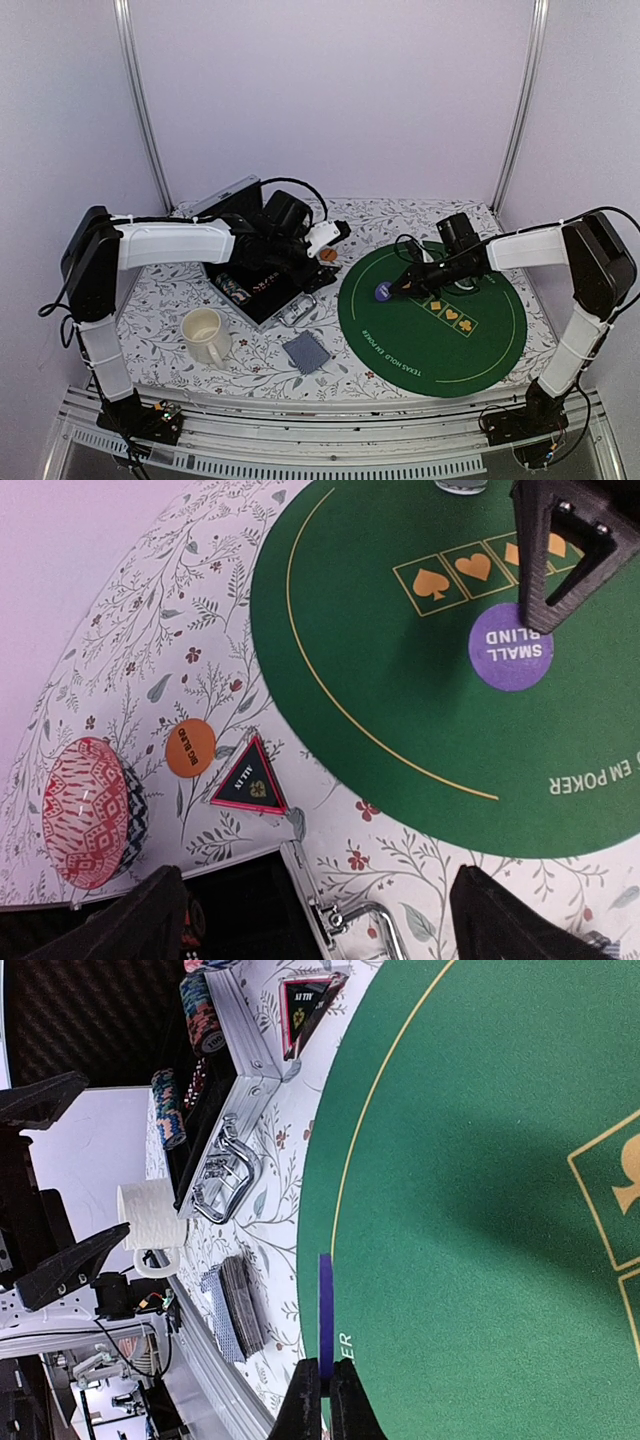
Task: Distribute texas hold em gaming equipment
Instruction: Place the small blind button in the small blind area.
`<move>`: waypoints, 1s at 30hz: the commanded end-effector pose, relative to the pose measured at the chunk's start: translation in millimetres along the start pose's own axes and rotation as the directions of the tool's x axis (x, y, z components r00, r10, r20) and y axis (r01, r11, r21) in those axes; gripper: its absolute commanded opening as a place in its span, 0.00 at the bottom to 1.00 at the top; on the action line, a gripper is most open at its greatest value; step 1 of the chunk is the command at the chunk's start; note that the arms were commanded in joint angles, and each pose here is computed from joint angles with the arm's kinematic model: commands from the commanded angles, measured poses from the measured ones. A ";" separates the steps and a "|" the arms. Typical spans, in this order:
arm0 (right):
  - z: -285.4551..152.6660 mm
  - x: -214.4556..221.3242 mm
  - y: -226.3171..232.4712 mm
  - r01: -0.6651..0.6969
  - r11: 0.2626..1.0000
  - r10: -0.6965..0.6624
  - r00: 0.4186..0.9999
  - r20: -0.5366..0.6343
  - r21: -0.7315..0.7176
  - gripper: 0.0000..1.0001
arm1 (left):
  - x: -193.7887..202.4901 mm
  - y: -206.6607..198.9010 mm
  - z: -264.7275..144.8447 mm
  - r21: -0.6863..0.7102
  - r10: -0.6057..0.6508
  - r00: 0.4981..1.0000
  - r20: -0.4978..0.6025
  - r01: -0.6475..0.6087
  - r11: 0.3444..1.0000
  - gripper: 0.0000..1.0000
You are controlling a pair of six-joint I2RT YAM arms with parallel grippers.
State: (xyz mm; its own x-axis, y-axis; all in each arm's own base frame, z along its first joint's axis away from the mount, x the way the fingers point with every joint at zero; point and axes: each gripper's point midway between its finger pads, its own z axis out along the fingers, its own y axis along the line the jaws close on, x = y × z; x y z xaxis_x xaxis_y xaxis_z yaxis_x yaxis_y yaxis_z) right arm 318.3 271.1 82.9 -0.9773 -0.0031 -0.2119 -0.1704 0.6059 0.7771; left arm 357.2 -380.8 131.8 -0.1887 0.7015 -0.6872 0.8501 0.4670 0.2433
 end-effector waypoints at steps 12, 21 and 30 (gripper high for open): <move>27.0 -56.4 -9.1 0.025 0.999 -0.026 0.998 0.061 0.022 0.02 | 4.8 8.0 2.6 -0.016 -0.005 1.000 -0.028 0.004 1.000 0.94; 34.7 -69.1 -36.4 -0.018 0.998 0.013 0.997 0.074 0.068 0.02 | 8.5 6.6 1.9 -0.013 -0.009 0.999 -0.039 0.009 1.000 0.94; 39.2 -67.8 -53.5 -0.043 0.995 0.037 0.997 0.069 0.094 0.03 | 12.4 5.0 3.0 -0.009 -0.011 0.999 -0.049 0.010 1.000 0.94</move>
State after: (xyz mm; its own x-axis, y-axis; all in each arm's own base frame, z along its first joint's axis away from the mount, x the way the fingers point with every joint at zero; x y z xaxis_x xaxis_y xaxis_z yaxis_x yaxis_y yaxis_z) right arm 390.9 270.0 37.5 -0.9752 0.0689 -0.2101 -0.1115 0.6671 0.7365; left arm 357.9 -375.9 123.8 -0.2071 0.7201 -0.6623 0.8452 0.4726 0.2497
